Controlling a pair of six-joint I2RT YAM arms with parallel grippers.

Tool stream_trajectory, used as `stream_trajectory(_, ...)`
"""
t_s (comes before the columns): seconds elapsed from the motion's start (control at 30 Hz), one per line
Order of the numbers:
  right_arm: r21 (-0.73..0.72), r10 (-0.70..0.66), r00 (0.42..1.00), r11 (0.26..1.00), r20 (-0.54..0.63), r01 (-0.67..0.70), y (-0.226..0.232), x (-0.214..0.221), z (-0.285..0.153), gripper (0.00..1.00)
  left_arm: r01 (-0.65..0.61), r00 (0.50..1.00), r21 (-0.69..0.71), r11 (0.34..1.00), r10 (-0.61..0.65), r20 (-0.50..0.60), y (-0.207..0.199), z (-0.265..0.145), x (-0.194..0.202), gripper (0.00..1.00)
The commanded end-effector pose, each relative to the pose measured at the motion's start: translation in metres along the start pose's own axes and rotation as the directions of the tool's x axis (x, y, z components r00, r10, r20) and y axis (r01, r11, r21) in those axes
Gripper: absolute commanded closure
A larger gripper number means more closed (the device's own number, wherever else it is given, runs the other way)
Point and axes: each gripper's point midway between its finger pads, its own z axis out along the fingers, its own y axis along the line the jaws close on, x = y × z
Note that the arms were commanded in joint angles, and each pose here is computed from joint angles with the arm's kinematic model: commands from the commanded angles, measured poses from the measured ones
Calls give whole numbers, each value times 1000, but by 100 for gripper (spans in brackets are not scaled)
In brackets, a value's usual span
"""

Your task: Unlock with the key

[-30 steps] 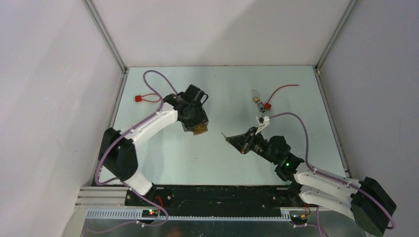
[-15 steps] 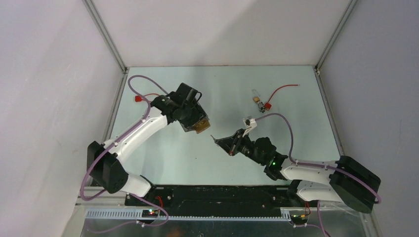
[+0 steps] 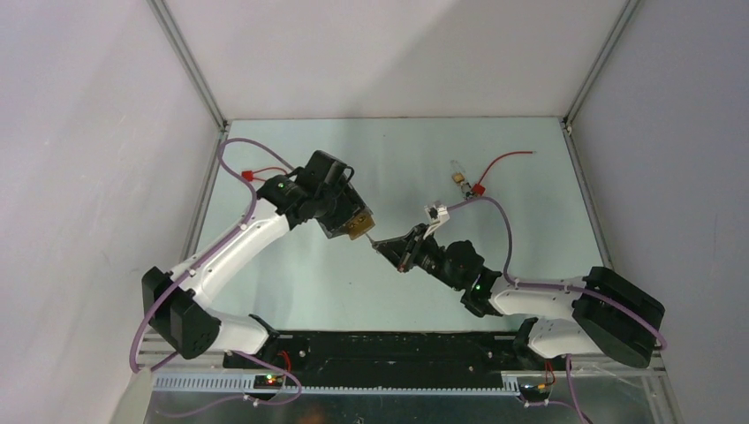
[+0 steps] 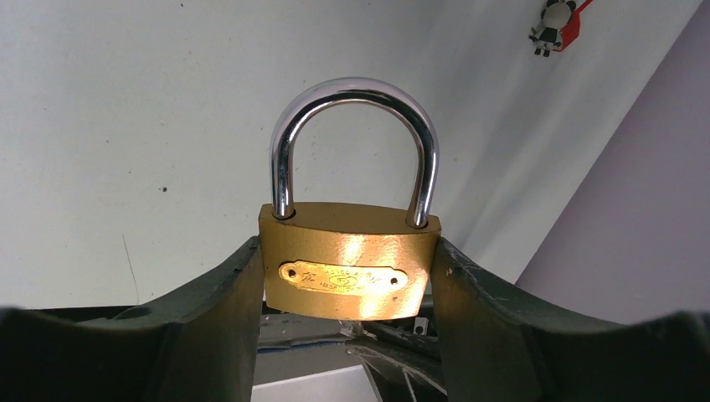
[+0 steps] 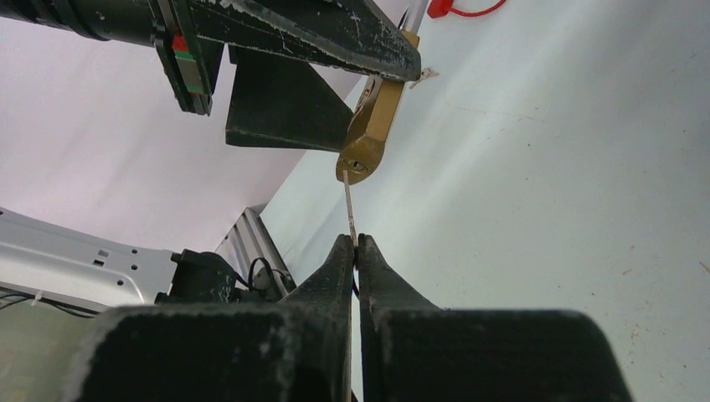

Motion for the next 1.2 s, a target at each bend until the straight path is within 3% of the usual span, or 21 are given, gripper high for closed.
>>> stream_trajectory(0.0,-37,-21,996,999,92,25,17,-26,11,100,23,999,121,992,-26,21,-24,-23,-4,100)
stream_trajectory(1.17,-38,-34,998,999,60,36,19,-20,17,100,30,994,175,984,-48,101,-30,-43,-18,100)
